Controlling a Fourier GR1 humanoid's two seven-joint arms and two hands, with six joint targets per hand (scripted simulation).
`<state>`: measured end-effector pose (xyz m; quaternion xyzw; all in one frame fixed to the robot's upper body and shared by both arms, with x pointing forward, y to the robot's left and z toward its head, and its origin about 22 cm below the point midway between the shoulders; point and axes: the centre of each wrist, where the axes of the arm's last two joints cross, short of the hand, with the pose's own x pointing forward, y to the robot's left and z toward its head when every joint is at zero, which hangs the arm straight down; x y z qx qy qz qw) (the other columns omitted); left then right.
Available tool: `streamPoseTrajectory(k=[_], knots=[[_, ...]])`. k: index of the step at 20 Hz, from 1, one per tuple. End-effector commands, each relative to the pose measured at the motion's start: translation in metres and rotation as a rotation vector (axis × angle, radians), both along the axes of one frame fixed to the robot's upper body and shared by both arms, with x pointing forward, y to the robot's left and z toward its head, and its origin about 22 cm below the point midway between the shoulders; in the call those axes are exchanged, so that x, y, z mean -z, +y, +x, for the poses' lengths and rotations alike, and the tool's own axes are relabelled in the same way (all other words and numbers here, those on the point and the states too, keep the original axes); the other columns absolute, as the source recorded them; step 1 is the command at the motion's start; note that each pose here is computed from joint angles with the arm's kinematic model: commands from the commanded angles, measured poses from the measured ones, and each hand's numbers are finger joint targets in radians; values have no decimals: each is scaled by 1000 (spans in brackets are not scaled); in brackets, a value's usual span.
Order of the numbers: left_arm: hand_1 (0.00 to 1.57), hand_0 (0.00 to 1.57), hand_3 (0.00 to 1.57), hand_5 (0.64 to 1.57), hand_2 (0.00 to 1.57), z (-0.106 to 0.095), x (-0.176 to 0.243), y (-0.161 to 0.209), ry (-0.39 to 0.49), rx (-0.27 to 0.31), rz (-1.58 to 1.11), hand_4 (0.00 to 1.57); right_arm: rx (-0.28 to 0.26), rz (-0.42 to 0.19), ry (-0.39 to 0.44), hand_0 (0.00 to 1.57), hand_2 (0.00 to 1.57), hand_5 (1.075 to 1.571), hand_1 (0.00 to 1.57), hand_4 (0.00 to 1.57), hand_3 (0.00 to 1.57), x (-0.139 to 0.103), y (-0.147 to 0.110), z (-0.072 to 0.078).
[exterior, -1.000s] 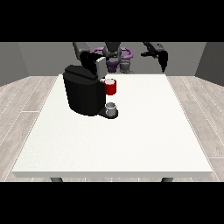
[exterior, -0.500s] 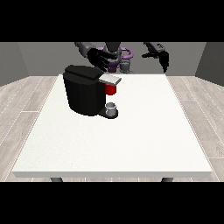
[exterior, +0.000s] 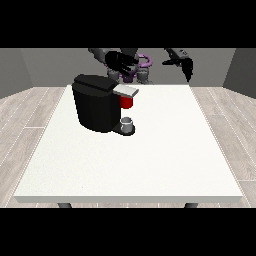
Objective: Insert the coffee pod into the coffee machine and close the lid
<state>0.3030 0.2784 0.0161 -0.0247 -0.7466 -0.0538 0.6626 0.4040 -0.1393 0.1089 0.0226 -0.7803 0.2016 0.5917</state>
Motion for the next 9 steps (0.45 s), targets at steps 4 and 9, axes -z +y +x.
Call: streamPoseTrajectory(k=[4, 9], knots=[[0, 0, 0, 1571, 0, -20, 30, 6, 6, -54, -7, 185, -114, 133, 17, 0, 0, 1571, 0, 275, 0, 42, 11, -33], [0, 0, 0, 1571, 0, -29, 45, -9, 78, -85, -26, 192, -50, 237, 173, 0, 0, 1571, 0, 157, 0, 98, 0, -79]])
